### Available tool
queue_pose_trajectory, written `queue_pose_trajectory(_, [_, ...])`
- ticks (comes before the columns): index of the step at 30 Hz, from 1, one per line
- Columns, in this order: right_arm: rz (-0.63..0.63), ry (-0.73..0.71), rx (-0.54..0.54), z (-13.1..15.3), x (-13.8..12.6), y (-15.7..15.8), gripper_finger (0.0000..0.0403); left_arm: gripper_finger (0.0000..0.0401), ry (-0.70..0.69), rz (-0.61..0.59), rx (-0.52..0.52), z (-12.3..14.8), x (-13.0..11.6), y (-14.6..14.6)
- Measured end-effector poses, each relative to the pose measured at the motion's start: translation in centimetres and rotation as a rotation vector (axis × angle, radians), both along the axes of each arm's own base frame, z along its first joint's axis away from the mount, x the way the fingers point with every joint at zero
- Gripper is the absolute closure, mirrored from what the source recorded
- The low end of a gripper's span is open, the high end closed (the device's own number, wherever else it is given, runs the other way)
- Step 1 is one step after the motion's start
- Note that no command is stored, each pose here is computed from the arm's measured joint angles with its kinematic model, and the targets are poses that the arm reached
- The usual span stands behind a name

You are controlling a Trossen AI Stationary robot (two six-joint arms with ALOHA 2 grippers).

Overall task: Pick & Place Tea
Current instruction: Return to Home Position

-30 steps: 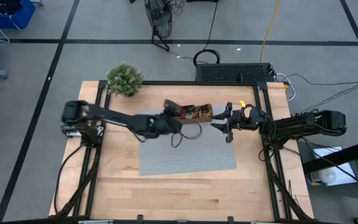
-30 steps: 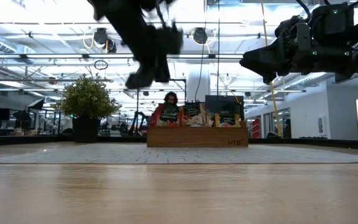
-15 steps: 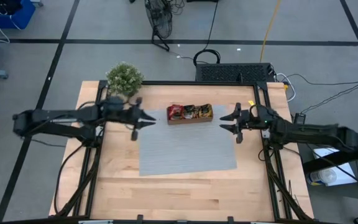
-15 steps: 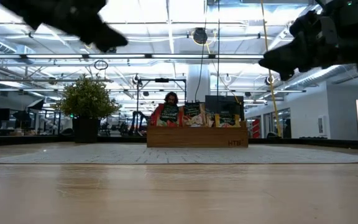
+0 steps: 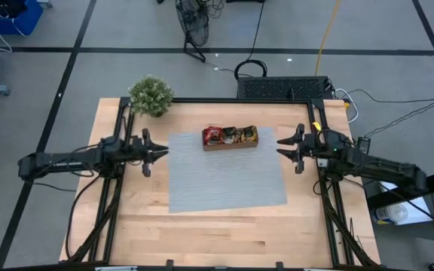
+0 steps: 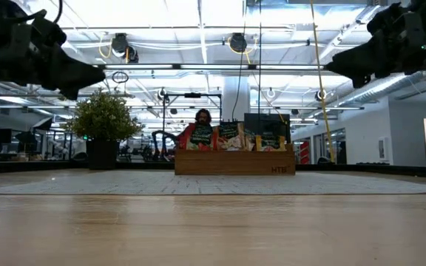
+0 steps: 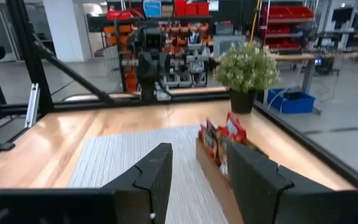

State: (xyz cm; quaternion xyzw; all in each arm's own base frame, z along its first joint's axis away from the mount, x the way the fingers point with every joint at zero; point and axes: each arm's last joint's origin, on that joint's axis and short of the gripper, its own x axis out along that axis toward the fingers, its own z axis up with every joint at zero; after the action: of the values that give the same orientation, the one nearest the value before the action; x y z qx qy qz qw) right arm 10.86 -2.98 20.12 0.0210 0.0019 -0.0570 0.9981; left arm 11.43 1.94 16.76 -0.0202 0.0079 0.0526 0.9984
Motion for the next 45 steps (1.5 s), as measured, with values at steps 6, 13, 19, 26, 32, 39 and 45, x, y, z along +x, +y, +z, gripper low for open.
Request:
queue_pose_trajectory(6, [-0.001, 0.051, 0.027, -1.4, -0.5, 0.2, 0.0261, 0.0334, -0.061, 0.039, 0.030, 0.6, -0.7, -0.5])
queue_pose_trajectory(13, [0.001, -0.091, -0.067, -2.3, -1.0, 0.4, 0.0261, 0.0334, -0.135, 0.032, 0.080, 1.3, -0.9, -0.8])
queue_pose_trajectory(19, [-0.064, -0.173, -0.135, -1.6, -1.7, 0.4, 0.0261, 0.0334, -0.126, 0.035, 0.089, 1.2, -0.9, -0.8])
queue_pose_trajectory(26, [-0.083, -0.183, -0.127, -1.5, -1.7, 0.3, 0.0261, 0.0334, -0.126, 0.034, 0.098, 1.2, -0.9, -0.8])
queue_pose_trajectory(32, [-0.083, -0.182, -0.127, -1.5, -1.7, 0.3, 0.0261, 0.0334, -0.125, 0.034, 0.098, 1.2, -0.9, -0.8])
queue_pose_trajectory(39, [-0.083, -0.181, -0.126, -1.5, -1.7, 0.3, 0.0261, 0.0334, -0.127, 0.034, 0.098, 1.3, -0.9, -0.8])
queue_pose_trajectory(45, [-0.082, -0.181, -0.126, -1.5, -1.7, 0.3, 0.0261, 0.0334, -0.127, 0.034, 0.098, 1.3, -0.9, -0.8])
